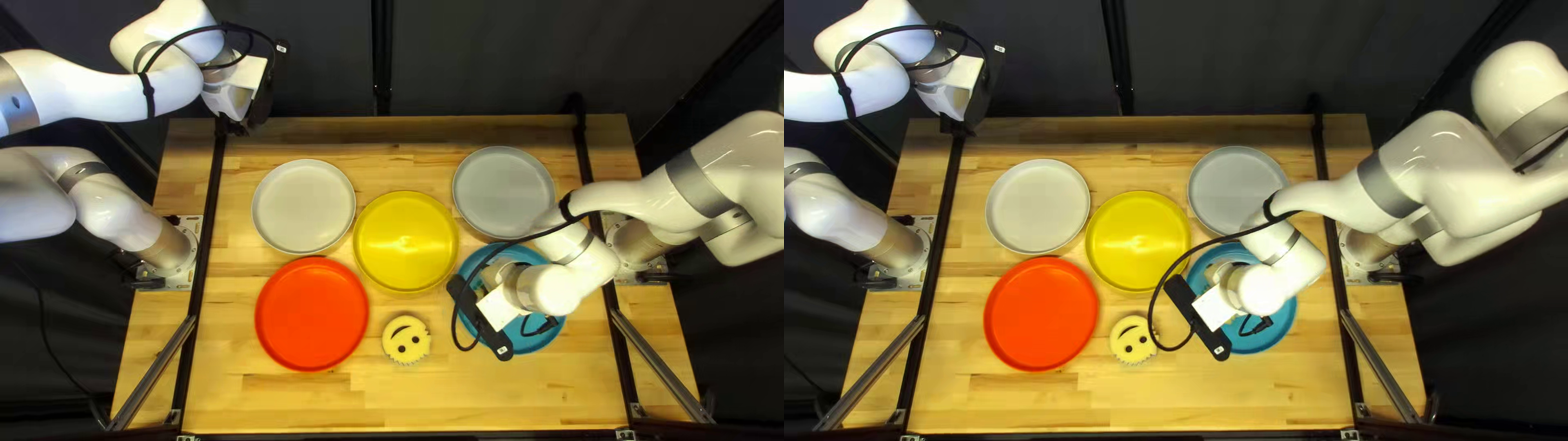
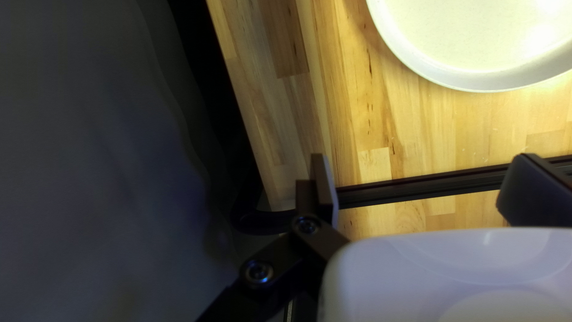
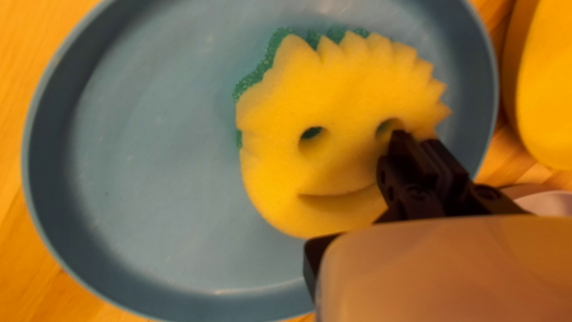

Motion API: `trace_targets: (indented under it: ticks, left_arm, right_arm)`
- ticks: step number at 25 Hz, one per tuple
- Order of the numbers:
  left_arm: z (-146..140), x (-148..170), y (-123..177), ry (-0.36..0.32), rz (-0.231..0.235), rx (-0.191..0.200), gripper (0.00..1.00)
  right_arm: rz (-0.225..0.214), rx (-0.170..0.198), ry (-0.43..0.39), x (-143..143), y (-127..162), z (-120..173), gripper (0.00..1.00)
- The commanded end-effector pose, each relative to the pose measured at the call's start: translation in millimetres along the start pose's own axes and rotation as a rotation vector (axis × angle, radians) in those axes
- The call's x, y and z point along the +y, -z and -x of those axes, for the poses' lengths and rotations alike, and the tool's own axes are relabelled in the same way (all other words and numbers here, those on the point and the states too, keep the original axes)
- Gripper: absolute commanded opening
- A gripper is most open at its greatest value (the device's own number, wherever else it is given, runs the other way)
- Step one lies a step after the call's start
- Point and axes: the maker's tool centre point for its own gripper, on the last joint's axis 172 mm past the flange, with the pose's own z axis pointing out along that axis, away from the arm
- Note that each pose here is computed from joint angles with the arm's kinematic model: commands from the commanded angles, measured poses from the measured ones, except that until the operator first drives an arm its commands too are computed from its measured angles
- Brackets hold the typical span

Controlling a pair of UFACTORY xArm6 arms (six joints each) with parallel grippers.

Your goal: Pick up sponge and scrub the plate

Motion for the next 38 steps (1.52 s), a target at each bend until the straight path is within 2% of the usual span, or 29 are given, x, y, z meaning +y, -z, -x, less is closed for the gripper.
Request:
trace_targets:
  ticks: [1,7,14,18,23,31,35,38]
  left_arm:
    - [0.0,0.0,0.0,0.0,0.0,0.0,1.0]
    - [0.0,0.0,0.0,0.0,0.0,0.0,1.0]
    - [0.0,0.0,0.0,0.0,0.0,0.0,1.0]
    - [0.0,0.0,0.0,0.0,0.0,0.0,1.0]
    - [0.0,0.0,0.0,0.0,0.0,0.0,1.0]
    - [0.0,0.0,0.0,0.0,0.0,0.0,1.0]
    - [0.0,0.0,0.0,0.0,0.0,0.0,1.0]
    - [0.0,0.0,0.0,0.0,0.0,0.0,1.0]
  right_arm:
    - [-0.015,-0.025,-0.014,-10.4,1.0,16.8,0.0]
    - [-0.028,-0.036,-0.037,-13.4,2.8,24.6,0.0]
    - [-0.008,-0.014,-0.036,4.1,8.7,-14.3,0.0]
    - [0.01,0.001,-0.013,19.5,9.6,-46.1,0.0]
    - [0.02,0.014,0.013,25.7,5.3,-65.7,0.0]
    - [0.007,0.012,0.008,-4.0,10.8,-55.7,0.0]
    - [0.0,-0.005,-0.007,-21.0,18.6,-44.5,0.0]
    - [-0.025,-0.022,-0.03,-28.8,22.1,-31.6,0.0]
